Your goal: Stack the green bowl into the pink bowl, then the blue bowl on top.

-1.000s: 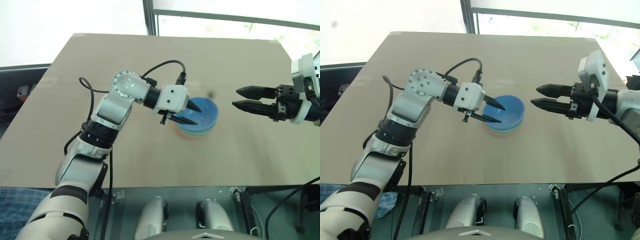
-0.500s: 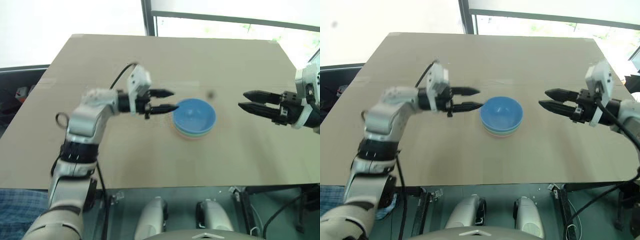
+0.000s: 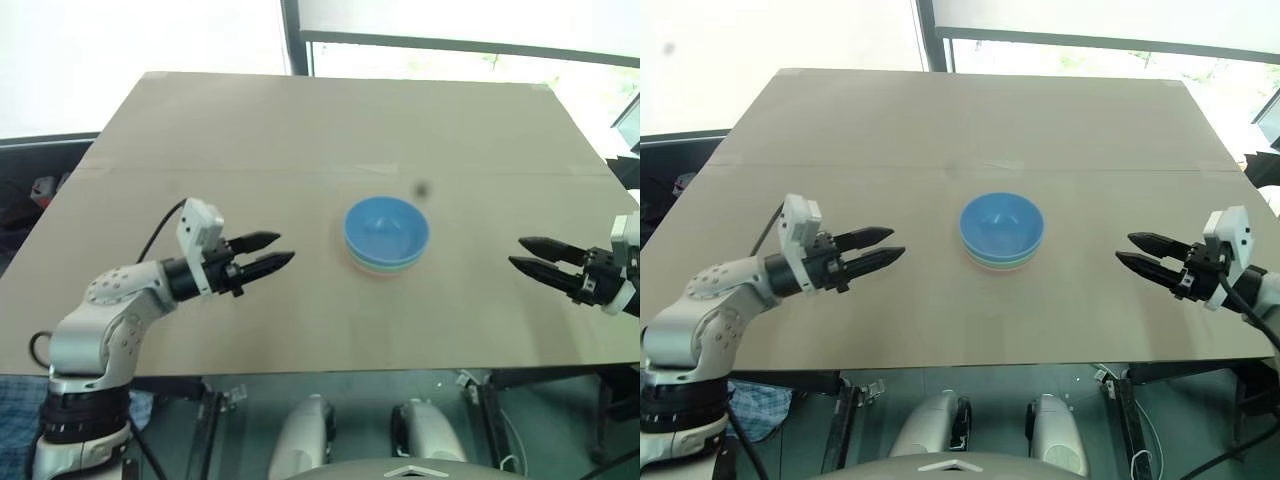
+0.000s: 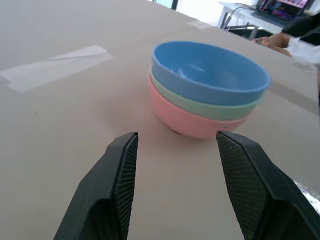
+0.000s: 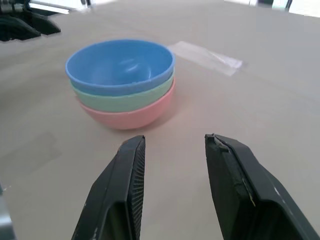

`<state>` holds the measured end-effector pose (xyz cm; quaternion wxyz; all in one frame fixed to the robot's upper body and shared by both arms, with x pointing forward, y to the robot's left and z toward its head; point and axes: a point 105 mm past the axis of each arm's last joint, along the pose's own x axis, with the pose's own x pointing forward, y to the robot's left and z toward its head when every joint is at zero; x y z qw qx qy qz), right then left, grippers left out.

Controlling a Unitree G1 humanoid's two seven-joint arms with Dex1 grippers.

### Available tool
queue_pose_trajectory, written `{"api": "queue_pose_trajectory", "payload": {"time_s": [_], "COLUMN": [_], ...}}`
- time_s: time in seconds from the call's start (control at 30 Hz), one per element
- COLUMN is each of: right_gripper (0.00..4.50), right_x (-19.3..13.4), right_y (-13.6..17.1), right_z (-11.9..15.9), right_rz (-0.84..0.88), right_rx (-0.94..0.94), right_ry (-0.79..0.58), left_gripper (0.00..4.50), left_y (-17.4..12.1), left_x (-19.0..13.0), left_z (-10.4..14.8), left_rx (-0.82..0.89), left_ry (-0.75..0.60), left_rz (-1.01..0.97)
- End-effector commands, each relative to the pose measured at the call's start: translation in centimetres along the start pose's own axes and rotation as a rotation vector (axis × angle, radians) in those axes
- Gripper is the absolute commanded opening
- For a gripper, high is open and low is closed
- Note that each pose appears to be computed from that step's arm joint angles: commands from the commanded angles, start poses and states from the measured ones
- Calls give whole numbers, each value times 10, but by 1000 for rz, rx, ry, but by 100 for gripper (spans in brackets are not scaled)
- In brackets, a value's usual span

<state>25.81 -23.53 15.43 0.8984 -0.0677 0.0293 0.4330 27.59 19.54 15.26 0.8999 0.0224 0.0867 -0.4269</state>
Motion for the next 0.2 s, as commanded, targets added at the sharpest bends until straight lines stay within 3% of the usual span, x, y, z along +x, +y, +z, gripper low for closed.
{"api": "queue_pose_trajectory", "payload": {"time_s": [0.03,0.2], "right_gripper": [202,202], "right_x": [2,2], "right_y": [4,2], "right_z": [0,-3], "right_rz": [40,49], "right_rx": [-56,-47], "right_ry": [3,16], "left_gripper": [264,264], "left_y": [-3,-2], "left_x": [-9,-9], "left_z": [14,18], "left_rx": [88,141], "left_ry": [-22,-33], "left_rz": [16,42]}}
